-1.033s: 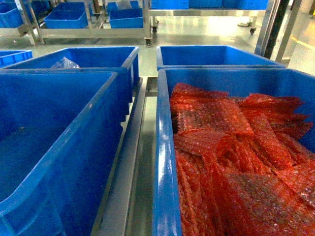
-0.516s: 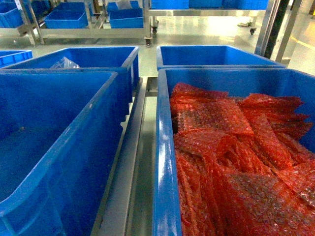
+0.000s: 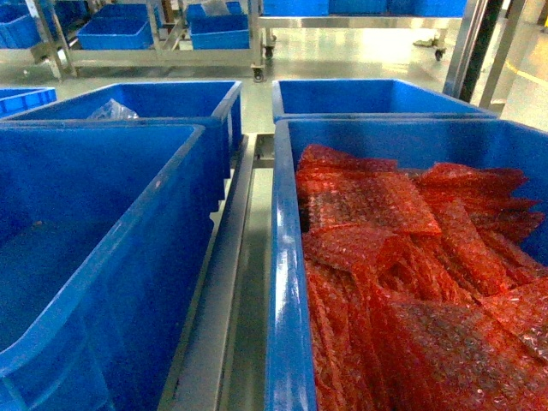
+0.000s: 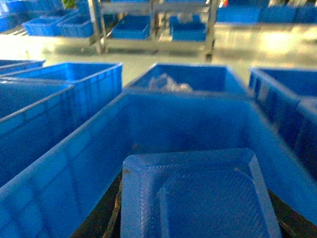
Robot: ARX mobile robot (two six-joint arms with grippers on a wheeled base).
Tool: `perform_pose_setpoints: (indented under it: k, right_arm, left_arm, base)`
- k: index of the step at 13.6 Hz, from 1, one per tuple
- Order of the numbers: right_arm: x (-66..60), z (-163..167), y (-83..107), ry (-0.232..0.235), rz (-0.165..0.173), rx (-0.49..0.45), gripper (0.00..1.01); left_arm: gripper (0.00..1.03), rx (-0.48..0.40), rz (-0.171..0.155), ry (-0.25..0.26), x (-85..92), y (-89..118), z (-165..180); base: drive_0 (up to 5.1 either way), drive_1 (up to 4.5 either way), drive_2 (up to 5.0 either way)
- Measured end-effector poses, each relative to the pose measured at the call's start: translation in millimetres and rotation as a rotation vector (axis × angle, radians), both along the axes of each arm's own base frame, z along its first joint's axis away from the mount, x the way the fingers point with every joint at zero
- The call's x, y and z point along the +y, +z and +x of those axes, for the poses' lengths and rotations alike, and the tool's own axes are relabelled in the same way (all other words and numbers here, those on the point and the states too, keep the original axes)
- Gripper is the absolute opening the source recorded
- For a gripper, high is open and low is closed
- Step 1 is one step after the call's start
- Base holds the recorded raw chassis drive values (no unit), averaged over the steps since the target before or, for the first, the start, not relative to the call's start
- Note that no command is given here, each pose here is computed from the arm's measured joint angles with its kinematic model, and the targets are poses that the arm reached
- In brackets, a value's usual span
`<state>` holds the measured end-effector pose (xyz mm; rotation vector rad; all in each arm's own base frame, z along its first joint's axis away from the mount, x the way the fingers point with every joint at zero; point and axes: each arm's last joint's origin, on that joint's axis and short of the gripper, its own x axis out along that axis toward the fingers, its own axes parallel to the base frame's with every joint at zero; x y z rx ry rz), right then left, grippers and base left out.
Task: Pick blue part to blue bin on bottom shelf
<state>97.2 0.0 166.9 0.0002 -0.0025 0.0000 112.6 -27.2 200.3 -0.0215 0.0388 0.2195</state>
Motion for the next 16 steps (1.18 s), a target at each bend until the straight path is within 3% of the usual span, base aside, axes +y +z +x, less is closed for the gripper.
perform_pose_setpoints:
  k: [1, 2, 5, 7, 8, 9, 11, 12, 13, 14, 15, 16]
  right_arm:
    - [0.0, 0, 0.0, 0.0, 0.0, 0.0, 0.98]
    - [0.0, 0, 0.0, 0.0, 0.0, 0.0, 0.98]
    - [0.0, 0, 0.0, 0.0, 0.0, 0.0, 0.98]
    - [0.0, 0, 0.0, 0.0, 0.0, 0.0, 0.98]
    - [0.0, 0, 0.0, 0.0, 0.0, 0.0, 0.98]
    - [0.0, 0, 0.0, 0.0, 0.0, 0.0, 0.98]
    - [0.0, 0, 0.0, 0.0, 0.0, 0.0, 0.98]
    - [0.0, 0, 0.0, 0.0, 0.0, 0.0, 0.98]
    - [0.0, 0, 0.0, 0.0, 0.0, 0.0, 0.98]
    - [0.0, 0, 0.1, 0.0, 0.0, -0.001, 0.98]
    - [0.0, 0, -0.1, 0.0, 0.0, 0.001, 0.98]
    - [0.0, 0, 0.1, 0.0, 0.0, -0.001, 0.98]
  left_arm:
    - [0.43, 0.063, 0.048, 0.035, -1.1, 0, 5]
    - [0.43, 0.085, 0.058, 0.049, -2.8, 5, 20]
    - [0.43, 0.036, 0.027, 0.064, -1.2, 25, 76]
    - [0.43, 0.091, 0.041, 0.061, -6.1, 13, 102]
    - [0.52, 0.122, 0.052, 0.036, -11.5, 8, 101]
    - [0.63, 0.1, 0.047, 0.018, -13.6, 13, 93]
    - [0.9, 0.024, 0.027, 0.032, -12.1, 26, 84]
    - [1.0, 0.058, 0.038, 0.039, -11.7, 20, 86]
    - [0.97, 0.068, 0.04, 0.036, -12.0, 18, 87]
    - [0.88, -0.027, 0.013, -0.072, -7.2, 20, 84]
    - [0.75, -0.052, 0.007, -0.157, -1.1, 14, 74]
    - [0.61, -0.036, 0.008, -0.204, 2.6, 5, 66]
  base:
    - [0.0, 0.0, 0.0]
    - [0.0, 0.0, 0.0]
    - [0.0, 0.0, 0.0]
    - [0.0, 0.0, 0.0]
    - [0.0, 0.0, 0.0]
    - [0.0, 0.0, 0.0]
    - [0.0, 0.0, 0.0]
    - [0.0, 0.0, 0.0]
    - [0.0, 0.0, 0.0]
    - [0.0, 0.0, 0.0]
    - [0.0, 0.0, 0.0]
    - [0.0, 0.0, 0.0]
